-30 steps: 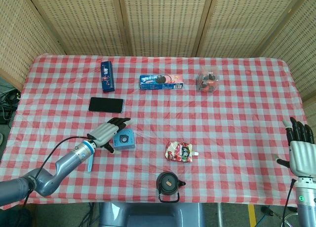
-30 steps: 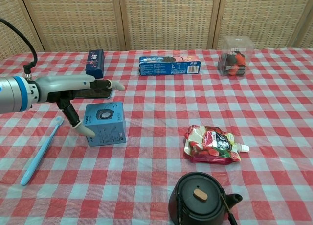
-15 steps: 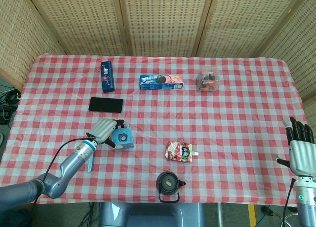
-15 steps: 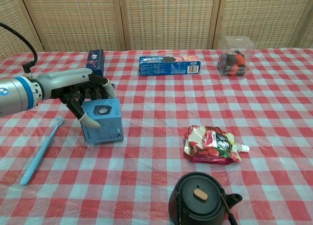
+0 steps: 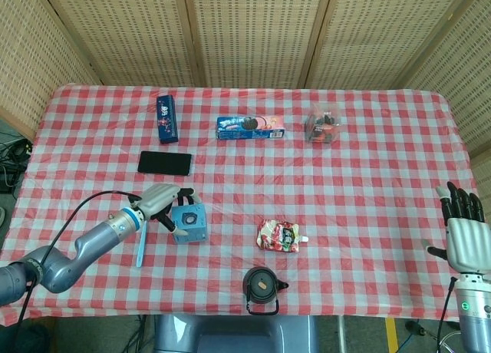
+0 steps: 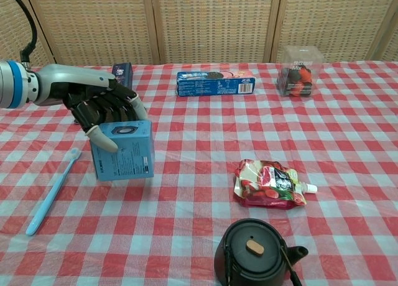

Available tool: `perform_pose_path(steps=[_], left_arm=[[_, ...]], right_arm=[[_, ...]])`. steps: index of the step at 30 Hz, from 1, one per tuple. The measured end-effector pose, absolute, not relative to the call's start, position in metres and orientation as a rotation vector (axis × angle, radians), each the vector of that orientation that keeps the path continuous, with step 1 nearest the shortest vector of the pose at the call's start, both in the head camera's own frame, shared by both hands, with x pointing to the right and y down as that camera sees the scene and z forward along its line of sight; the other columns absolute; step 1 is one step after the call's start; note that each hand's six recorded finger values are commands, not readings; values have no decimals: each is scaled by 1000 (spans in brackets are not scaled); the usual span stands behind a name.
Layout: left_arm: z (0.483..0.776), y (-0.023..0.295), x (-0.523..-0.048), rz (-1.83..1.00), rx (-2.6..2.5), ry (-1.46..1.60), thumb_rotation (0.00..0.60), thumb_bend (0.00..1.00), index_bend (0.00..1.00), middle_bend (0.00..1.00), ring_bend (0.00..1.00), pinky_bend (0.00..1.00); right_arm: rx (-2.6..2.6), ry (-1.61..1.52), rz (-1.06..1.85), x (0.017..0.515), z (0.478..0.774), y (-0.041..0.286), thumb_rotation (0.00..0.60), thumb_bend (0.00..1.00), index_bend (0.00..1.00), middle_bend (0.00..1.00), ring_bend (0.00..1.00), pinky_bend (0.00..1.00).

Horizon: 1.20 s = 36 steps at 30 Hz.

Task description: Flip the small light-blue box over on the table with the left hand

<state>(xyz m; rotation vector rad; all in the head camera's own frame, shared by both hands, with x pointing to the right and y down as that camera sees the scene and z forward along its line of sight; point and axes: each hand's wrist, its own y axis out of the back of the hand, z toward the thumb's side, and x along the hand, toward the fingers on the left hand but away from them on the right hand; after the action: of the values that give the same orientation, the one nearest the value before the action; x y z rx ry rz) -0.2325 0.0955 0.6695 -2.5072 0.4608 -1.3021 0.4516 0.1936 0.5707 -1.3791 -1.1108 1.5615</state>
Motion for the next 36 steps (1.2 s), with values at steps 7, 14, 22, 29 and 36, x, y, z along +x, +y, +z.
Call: perform_pose_path(steps=[7,14,22,29,36], left_arm=[[675,96,-227,-1448,-2564,274,600,0,668,543,536,565],[693,96,-224,-1511,-2578,243,600,0,629,535,536,554],[707,93,-228,-1514,-2574,307,600,0,40,5,17,27],[705,76,-231,-1424,-2551,457,600,0,0,0,0,0],[696,50,-241,-1303,-2480,654,600,0,0,0,0,0]], right_arm=[[-1375,-1113,1569,454,572,193,600,0,18,0,0,0],[-1376,-1116,1574,455,572,193,600,0,18,0,0,0],[-1374,-1121,1573,456,571,193,600,0,19,0,0,0],[-1375,-1123,1575,457,571,193,600,0,19,0,0,0],[-1378,-1124,1568,456,570,193,600,0,18,0,0,0]])
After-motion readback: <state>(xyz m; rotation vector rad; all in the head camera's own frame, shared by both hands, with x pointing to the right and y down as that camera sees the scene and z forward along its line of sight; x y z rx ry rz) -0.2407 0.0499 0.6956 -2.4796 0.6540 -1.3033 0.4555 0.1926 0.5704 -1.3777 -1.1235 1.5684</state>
